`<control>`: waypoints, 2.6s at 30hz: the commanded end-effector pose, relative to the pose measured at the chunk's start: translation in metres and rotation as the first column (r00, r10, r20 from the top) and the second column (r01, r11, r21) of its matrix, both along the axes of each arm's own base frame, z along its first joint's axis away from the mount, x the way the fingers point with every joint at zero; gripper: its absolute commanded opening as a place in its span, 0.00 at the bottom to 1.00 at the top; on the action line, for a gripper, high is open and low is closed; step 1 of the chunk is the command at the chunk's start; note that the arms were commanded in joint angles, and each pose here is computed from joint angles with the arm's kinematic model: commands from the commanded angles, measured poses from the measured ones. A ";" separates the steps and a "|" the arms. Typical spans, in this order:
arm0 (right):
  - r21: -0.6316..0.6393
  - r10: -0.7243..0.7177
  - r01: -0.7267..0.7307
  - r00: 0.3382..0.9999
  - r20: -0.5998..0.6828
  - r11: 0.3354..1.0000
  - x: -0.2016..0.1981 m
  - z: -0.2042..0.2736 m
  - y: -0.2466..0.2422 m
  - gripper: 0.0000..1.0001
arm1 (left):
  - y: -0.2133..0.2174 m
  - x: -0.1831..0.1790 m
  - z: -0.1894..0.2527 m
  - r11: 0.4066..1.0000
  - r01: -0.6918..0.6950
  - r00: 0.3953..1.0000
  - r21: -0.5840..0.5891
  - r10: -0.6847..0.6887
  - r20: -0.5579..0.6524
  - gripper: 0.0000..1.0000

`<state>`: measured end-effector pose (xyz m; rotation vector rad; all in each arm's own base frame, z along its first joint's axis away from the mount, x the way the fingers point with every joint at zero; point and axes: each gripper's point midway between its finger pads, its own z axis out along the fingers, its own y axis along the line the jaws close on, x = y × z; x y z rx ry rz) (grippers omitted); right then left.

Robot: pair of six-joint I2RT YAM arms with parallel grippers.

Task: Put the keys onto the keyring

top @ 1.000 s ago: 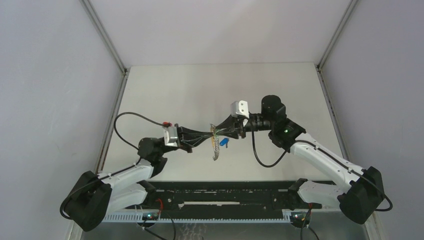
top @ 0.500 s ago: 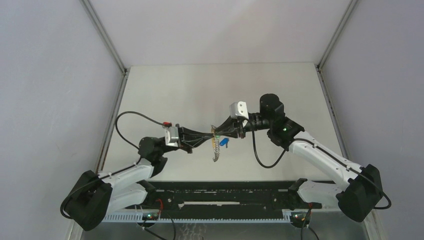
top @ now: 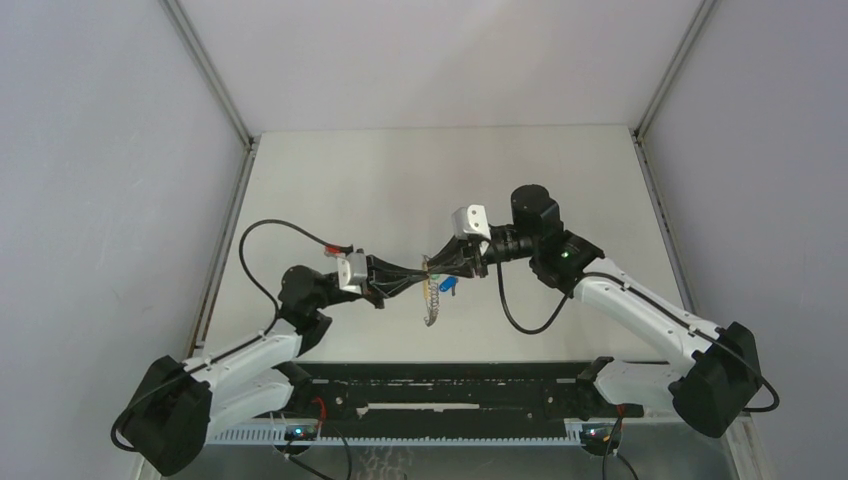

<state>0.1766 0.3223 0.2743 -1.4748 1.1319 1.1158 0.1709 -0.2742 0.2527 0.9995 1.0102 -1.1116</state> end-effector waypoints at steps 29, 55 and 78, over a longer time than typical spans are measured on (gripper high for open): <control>-0.059 0.013 -0.008 0.997 0.074 0.998 0.000 -0.004 0.004 0.00 | 0.002 0.003 0.031 0.997 -0.028 0.993 0.065 0.021 0.115 0.01; 0.386 -0.049 0.009 0.994 0.095 0.922 0.001 0.050 -0.012 0.00 | 0.017 0.006 0.048 0.990 -0.141 0.973 -0.013 0.141 0.181 0.37; 0.350 -0.002 -0.031 0.996 0.093 0.936 -0.001 0.032 -0.007 0.00 | 0.006 -0.001 0.075 0.999 -0.042 0.981 -0.018 0.045 0.188 0.39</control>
